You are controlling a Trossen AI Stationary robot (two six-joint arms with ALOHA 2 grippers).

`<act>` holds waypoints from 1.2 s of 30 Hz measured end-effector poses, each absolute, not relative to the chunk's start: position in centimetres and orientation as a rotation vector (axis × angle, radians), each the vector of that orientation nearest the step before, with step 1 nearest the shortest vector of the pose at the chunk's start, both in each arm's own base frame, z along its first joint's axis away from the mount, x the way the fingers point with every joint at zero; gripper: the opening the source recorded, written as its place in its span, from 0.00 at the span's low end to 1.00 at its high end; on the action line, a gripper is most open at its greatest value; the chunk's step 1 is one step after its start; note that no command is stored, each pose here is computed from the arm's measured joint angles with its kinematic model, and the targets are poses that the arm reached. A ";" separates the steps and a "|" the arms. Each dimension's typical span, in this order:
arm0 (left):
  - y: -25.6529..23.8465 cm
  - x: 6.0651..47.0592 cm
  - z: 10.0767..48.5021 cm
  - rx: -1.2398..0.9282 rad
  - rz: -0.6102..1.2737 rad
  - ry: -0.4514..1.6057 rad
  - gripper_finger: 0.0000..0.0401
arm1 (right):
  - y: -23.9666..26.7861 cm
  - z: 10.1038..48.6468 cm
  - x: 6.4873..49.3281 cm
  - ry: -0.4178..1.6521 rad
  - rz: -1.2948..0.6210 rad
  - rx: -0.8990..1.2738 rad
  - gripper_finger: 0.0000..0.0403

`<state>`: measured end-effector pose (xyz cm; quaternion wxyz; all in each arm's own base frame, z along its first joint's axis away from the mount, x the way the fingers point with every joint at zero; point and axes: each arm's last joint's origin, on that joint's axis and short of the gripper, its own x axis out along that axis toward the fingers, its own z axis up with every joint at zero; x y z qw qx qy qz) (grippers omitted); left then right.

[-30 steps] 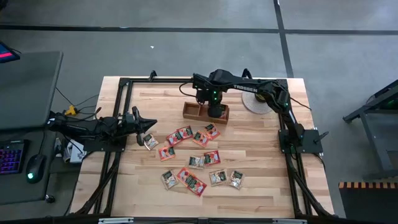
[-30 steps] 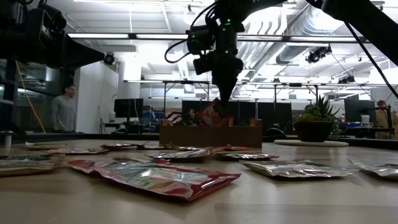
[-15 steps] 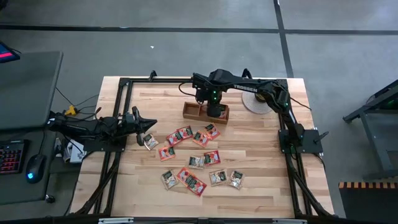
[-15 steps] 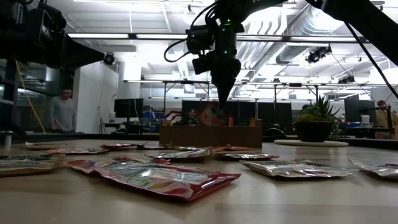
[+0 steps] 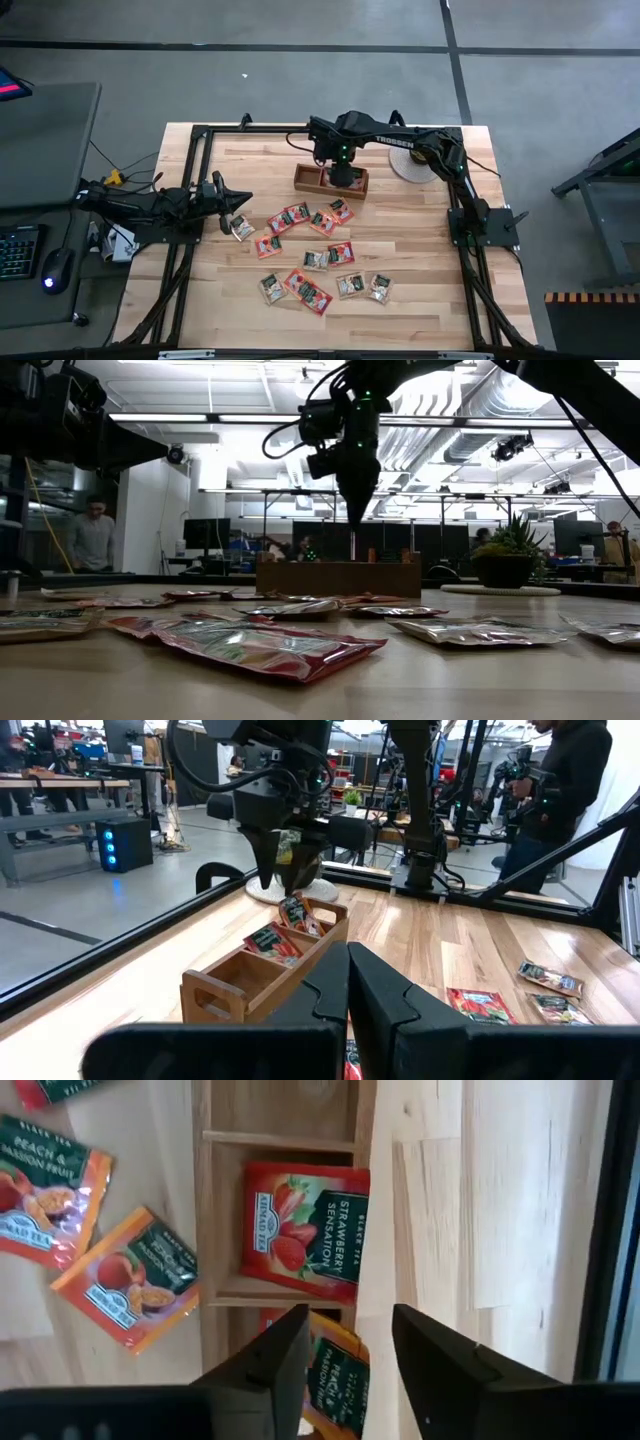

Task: Pick & Place Tea
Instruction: Put the brown tea bag into the left section of the wooden organizer

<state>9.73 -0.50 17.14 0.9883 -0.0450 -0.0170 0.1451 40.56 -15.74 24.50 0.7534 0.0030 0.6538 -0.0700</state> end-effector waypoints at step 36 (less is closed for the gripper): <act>-0.5 9.7 17.1 -0.090 0.290 -0.034 0.00 | -6.4 27.7 25.9 1.019 -0.089 0.389 0.40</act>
